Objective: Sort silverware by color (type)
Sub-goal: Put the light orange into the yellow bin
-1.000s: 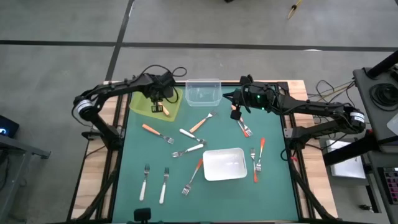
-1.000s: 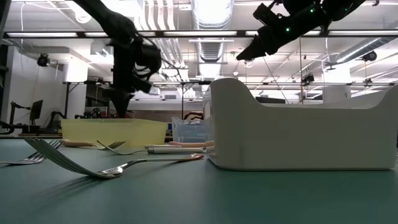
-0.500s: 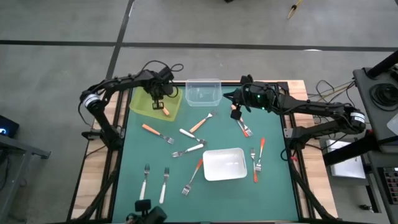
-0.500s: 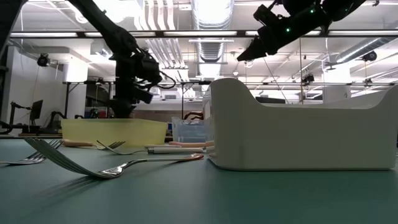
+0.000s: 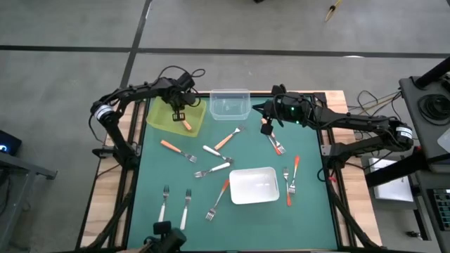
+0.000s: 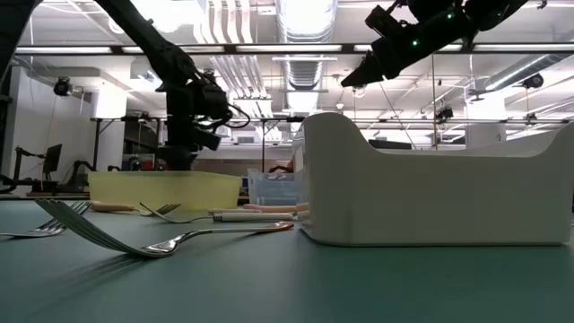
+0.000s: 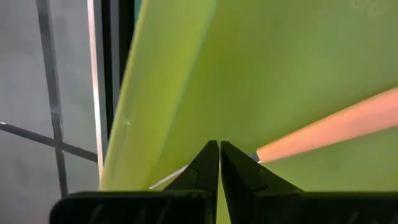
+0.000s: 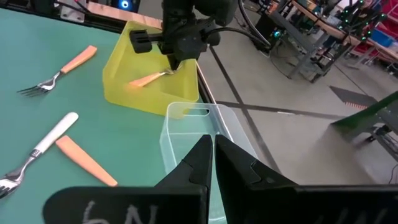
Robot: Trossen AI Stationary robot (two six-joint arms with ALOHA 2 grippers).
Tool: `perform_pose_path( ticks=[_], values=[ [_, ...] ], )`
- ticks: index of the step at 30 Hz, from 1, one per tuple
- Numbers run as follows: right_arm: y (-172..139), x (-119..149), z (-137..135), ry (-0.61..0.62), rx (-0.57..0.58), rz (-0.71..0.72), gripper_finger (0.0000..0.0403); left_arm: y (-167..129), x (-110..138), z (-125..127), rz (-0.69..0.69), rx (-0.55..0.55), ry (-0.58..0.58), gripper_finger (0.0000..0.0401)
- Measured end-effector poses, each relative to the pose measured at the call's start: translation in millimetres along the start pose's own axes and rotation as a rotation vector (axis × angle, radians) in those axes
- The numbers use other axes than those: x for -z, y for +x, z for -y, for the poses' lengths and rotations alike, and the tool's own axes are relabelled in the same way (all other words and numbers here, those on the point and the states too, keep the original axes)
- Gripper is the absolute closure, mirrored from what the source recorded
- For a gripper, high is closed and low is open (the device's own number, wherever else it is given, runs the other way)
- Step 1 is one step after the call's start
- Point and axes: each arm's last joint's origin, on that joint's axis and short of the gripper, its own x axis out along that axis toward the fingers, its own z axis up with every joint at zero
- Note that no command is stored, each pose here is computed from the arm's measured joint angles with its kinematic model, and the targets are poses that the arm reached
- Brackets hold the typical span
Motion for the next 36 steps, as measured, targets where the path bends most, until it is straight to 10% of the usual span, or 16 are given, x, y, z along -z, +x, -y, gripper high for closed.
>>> perform_pose_path(
  ticks=[36],
  values=[
    [0.1,0.2,-0.1,-0.013,0.000,0.000,0.0392,22.5,24.0,-6.9,0.045,0.051,-0.096,0.0401]
  ],
)
